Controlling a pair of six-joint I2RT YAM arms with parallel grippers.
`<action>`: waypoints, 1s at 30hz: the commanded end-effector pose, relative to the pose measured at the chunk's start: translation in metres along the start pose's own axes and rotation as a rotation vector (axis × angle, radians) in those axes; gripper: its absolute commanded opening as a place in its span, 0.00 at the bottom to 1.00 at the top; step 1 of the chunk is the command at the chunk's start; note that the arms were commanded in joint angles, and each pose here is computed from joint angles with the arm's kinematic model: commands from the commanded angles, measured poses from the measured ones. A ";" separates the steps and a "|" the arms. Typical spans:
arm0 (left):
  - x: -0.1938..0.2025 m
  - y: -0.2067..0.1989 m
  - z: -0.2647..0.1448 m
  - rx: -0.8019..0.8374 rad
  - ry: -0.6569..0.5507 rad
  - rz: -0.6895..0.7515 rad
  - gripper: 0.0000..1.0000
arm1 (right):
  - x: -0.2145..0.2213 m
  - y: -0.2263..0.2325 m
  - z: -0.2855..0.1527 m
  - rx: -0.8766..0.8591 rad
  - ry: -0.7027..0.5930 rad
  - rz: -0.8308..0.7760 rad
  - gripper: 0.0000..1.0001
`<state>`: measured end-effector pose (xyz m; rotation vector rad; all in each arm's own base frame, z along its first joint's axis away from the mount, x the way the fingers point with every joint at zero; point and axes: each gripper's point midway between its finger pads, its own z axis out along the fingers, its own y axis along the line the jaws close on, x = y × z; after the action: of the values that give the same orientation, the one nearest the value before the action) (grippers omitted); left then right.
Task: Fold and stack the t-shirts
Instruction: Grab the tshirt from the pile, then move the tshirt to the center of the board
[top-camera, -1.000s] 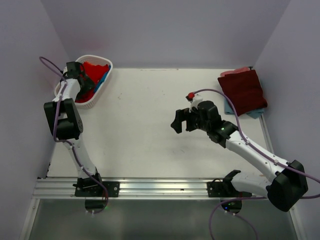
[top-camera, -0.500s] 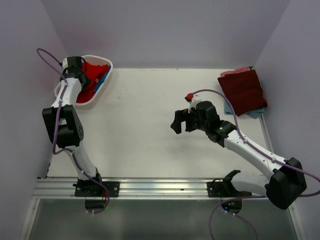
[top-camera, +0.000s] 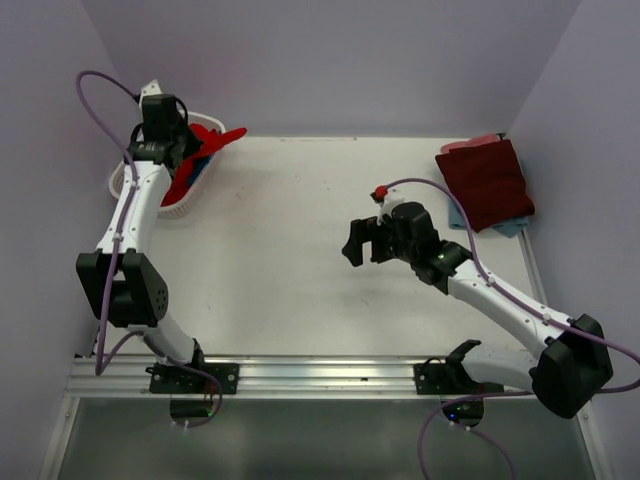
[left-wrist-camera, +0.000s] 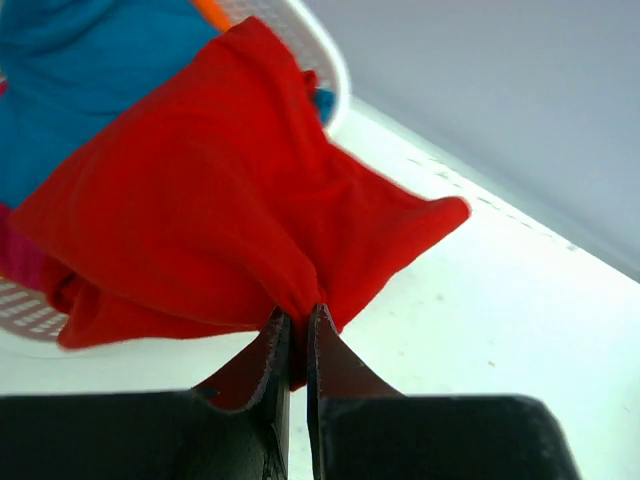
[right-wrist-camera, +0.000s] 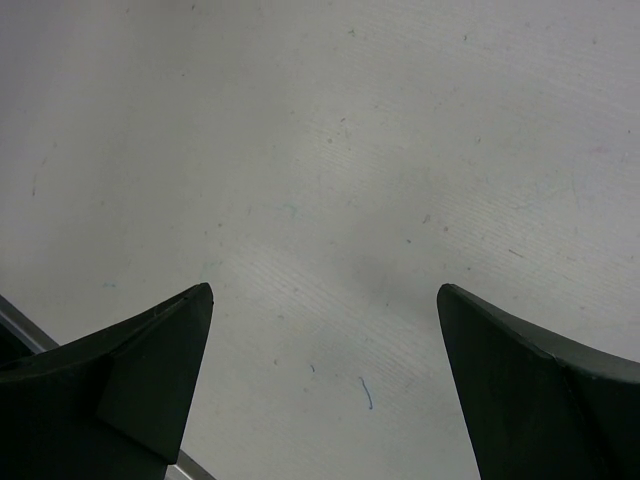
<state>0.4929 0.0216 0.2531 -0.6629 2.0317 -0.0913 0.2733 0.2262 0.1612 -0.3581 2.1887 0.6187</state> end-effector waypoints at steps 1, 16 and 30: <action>-0.015 -0.050 -0.047 0.270 -0.010 -0.017 0.07 | -0.015 -0.002 -0.004 0.029 -0.070 0.019 0.99; 0.029 -0.182 -0.214 0.958 0.219 -0.212 0.04 | -0.021 -0.053 -0.032 0.318 -0.207 0.136 0.99; 0.092 -0.249 -0.329 1.237 0.408 -0.195 0.04 | -0.024 -0.088 -0.063 0.518 -0.314 0.231 0.99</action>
<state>0.3037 -0.3020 0.3965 -0.0584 1.9410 -1.4728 0.2873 0.1342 0.1804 0.1646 2.0453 0.2417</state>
